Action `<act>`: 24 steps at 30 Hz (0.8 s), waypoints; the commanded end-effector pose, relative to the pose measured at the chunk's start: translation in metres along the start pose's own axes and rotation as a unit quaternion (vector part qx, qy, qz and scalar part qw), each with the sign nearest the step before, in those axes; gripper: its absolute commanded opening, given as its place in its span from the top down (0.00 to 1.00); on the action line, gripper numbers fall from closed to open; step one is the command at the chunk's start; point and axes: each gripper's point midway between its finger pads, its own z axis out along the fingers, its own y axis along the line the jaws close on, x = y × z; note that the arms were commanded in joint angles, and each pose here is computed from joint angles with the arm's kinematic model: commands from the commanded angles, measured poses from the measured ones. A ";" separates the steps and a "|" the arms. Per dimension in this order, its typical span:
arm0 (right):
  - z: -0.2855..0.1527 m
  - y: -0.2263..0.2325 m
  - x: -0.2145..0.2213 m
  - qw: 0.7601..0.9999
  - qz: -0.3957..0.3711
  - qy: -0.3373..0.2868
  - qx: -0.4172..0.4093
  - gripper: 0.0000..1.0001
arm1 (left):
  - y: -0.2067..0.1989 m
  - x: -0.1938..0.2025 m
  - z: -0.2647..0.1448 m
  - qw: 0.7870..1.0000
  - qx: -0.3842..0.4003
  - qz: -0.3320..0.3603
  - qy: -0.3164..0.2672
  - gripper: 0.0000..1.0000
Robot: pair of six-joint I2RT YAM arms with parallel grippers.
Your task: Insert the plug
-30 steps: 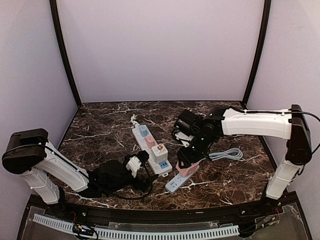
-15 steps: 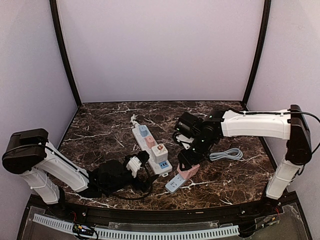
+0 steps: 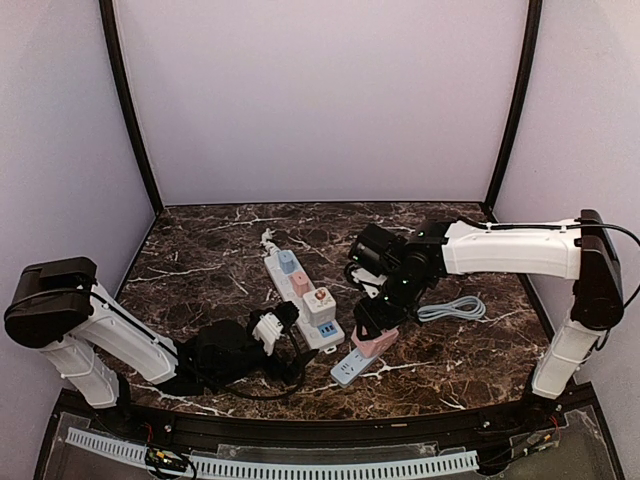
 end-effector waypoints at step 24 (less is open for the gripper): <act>0.000 -0.010 0.008 0.999 0.009 0.014 0.041 1.00 | 0.001 -0.006 -0.001 1.000 0.001 -0.005 -0.014 0.04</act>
